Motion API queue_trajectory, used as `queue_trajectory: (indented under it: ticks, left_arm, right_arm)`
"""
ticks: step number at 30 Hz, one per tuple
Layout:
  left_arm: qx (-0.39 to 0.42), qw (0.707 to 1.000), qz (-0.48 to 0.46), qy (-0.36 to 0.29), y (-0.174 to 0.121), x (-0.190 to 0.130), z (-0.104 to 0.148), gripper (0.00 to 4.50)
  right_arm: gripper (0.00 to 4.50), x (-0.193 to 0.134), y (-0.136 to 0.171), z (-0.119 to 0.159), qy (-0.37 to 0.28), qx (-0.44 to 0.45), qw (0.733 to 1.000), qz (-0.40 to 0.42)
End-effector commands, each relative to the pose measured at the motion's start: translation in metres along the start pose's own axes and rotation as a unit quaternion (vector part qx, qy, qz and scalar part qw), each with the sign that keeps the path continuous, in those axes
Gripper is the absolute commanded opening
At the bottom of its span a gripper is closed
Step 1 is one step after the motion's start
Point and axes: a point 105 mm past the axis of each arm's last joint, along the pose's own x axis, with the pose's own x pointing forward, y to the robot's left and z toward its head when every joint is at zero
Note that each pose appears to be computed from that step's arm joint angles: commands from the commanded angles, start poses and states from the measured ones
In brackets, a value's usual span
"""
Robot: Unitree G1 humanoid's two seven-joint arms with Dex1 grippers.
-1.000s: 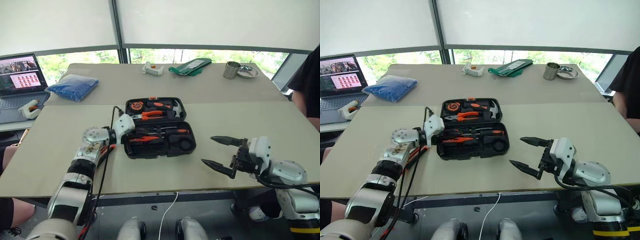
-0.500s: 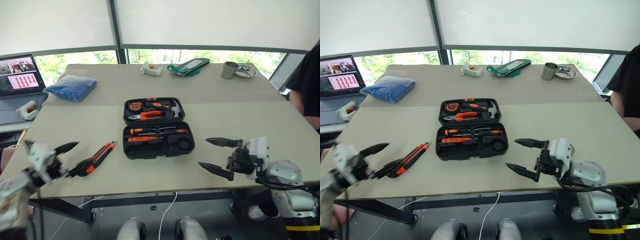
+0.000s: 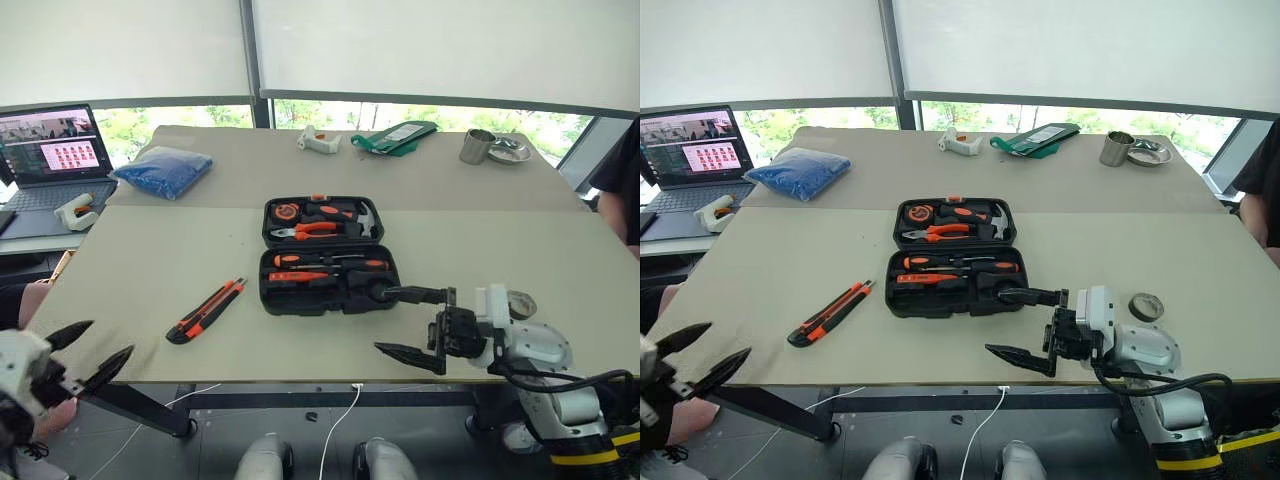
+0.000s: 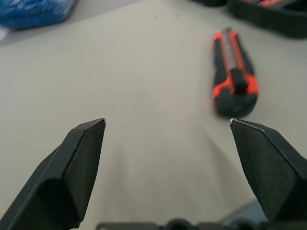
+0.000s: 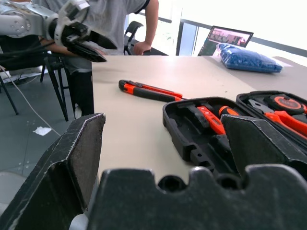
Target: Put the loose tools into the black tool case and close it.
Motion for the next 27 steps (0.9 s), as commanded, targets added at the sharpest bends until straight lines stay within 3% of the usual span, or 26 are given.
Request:
queue_trajectory:
  ticks: [1,10,15,18,23,27]
  left_arm:
    - [-0.002,1.0,-0.029,0.01,-0.011,0.03,0.01,4.45]
    - [-0.013,0.994,-0.076,0.079,-0.032,0.096,-0.003,4.45]
    - [-0.016,0.986,-0.101,0.132,-0.043,0.105,-0.02,4.45]
    - [-0.006,0.983,-0.099,0.155,-0.039,0.099,-0.029,3.73]
    - [-0.005,0.99,-0.072,0.123,-0.017,0.094,-0.019,1.89]
    - [0.033,0.994,-0.098,0.042,-0.011,0.095,0.012,1.76]
  right_arm:
    - [4.5,0.003,-0.002,0.009,-0.01,-0.02,1.0,0.0]
    - [4.5,0.007,0.001,0.012,-0.026,-0.015,1.0,-0.006]
    - [4.5,0.005,0.003,0.01,-0.019,-0.016,1.0,-0.014]
    - [4.5,0.004,0.002,0.011,-0.018,-0.017,0.999,-0.02]
    - [4.5,0.002,0.001,0.011,-0.015,-0.018,0.999,-0.025]
    - [4.5,-0.001,-0.001,0.01,-0.009,-0.02,0.999,-0.027]
